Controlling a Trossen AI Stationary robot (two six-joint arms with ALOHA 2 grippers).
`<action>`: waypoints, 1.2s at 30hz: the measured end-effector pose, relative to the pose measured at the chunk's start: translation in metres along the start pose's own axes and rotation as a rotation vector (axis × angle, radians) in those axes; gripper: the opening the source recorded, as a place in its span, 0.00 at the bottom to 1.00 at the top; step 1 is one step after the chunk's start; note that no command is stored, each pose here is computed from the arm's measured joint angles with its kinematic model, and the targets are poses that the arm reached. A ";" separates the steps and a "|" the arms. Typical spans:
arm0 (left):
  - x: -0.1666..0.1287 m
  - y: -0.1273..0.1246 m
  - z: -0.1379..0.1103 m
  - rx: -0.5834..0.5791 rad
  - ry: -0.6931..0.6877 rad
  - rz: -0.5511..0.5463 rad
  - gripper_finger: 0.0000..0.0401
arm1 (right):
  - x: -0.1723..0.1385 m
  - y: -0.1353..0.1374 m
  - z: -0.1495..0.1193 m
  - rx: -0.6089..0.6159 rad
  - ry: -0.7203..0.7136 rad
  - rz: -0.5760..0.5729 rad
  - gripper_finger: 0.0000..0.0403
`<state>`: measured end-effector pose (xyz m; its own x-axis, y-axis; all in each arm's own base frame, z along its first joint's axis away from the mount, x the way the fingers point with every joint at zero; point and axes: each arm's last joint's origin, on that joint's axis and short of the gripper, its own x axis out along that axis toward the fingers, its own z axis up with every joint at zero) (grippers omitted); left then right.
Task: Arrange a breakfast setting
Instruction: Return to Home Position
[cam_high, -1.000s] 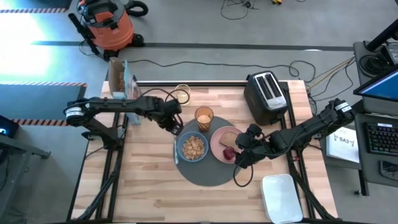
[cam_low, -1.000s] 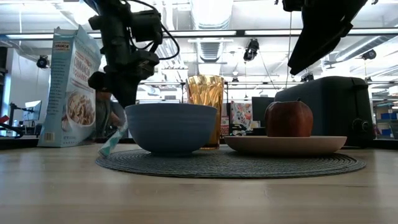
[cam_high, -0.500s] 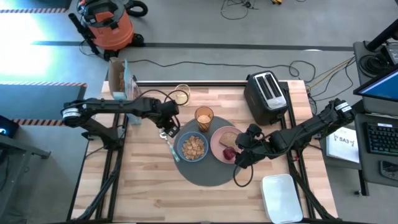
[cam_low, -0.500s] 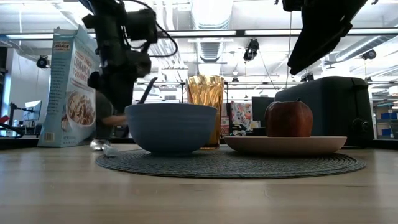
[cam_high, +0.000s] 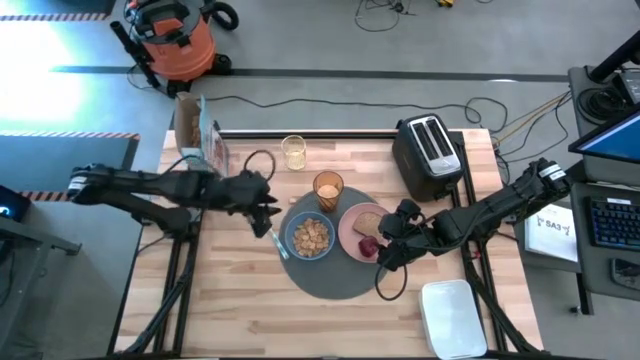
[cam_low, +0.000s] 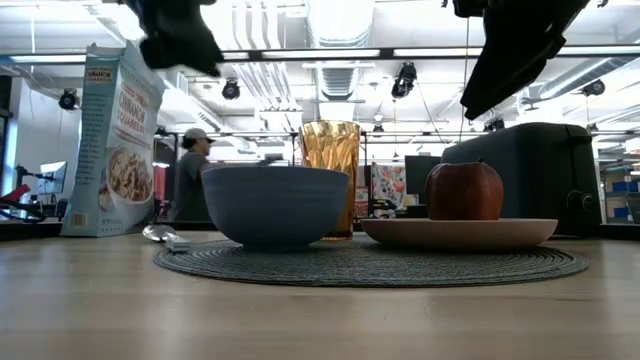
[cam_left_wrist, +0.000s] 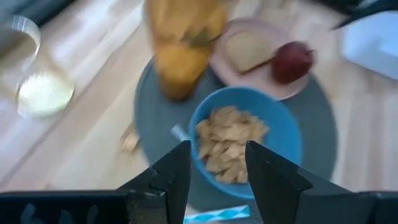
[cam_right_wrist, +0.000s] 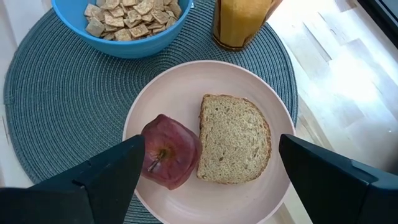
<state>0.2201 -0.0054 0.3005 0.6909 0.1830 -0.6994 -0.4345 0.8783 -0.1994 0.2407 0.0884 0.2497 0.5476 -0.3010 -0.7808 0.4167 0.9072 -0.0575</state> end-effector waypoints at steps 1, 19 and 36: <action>-0.005 -0.005 -0.001 0.033 -0.029 -0.013 0.34 | 0.000 0.000 0.000 0.001 -0.002 0.001 0.90; 0.014 -0.034 -0.105 0.160 -0.213 -0.111 0.34 | -0.049 -0.031 0.010 0.118 -0.149 0.117 0.90; 0.049 -0.001 -0.160 0.071 -0.434 -0.268 0.34 | -0.064 -0.118 -0.030 0.460 -0.465 0.171 0.90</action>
<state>0.1618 -0.0684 0.1570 0.9555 0.1002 -0.2776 -0.1789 0.9447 -0.2750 0.1343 0.0091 0.2880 0.8457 -0.3526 -0.4007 0.5065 0.7670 0.3940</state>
